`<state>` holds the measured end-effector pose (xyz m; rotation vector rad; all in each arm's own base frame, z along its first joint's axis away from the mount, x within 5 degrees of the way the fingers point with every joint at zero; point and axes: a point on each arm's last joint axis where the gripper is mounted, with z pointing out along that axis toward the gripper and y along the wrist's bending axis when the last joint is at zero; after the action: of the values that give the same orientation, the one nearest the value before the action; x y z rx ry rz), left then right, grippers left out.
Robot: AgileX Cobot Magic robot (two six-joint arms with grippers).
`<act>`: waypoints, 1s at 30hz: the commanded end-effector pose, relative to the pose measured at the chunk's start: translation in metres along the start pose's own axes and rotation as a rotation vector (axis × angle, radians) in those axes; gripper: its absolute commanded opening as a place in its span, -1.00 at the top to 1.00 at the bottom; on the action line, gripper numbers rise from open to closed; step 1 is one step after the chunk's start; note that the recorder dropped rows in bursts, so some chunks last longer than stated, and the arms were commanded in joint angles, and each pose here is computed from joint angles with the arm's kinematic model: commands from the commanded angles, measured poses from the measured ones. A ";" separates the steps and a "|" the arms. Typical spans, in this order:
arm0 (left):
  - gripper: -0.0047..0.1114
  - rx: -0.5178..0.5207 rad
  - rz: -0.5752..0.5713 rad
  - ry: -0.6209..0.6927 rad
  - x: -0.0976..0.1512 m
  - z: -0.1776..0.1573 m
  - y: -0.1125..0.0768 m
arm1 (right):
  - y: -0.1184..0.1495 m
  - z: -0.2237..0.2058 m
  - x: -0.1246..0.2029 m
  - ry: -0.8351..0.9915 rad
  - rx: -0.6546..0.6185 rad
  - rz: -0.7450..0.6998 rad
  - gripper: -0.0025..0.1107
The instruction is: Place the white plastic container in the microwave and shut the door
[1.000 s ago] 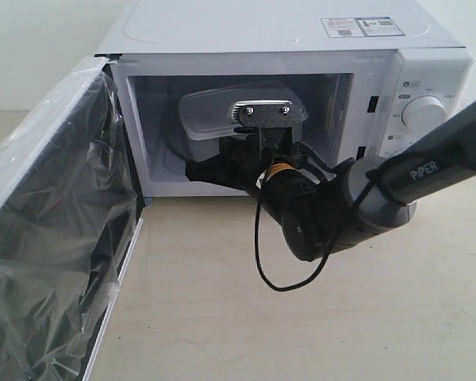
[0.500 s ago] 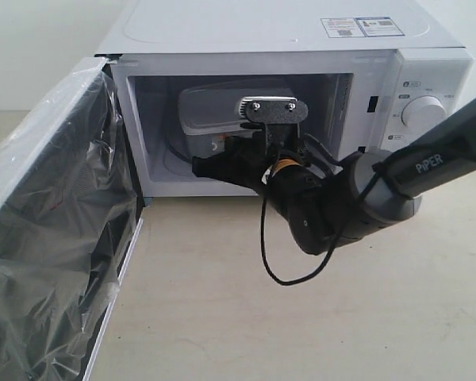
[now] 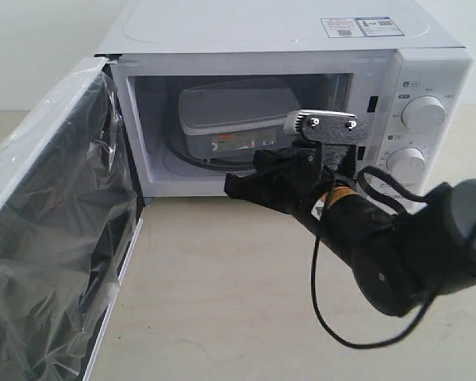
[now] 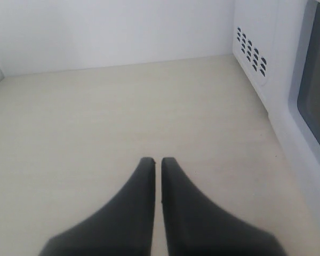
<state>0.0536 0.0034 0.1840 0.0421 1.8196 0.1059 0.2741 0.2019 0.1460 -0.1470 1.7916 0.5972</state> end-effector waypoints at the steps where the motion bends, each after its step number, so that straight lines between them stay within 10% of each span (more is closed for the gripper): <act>1: 0.84 0.007 -0.008 -0.005 0.001 0.000 -0.001 | 0.009 -0.036 -0.002 -0.003 -0.049 0.017 0.96; 30: 0.84 0.009 -0.008 -0.005 0.001 0.000 -0.001 | 0.005 -0.203 -0.034 0.334 -0.167 -0.133 0.96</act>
<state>0.0536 0.0034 0.1840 0.0421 1.8196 0.1059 0.1132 0.1079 0.2192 -0.4579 1.9916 0.6690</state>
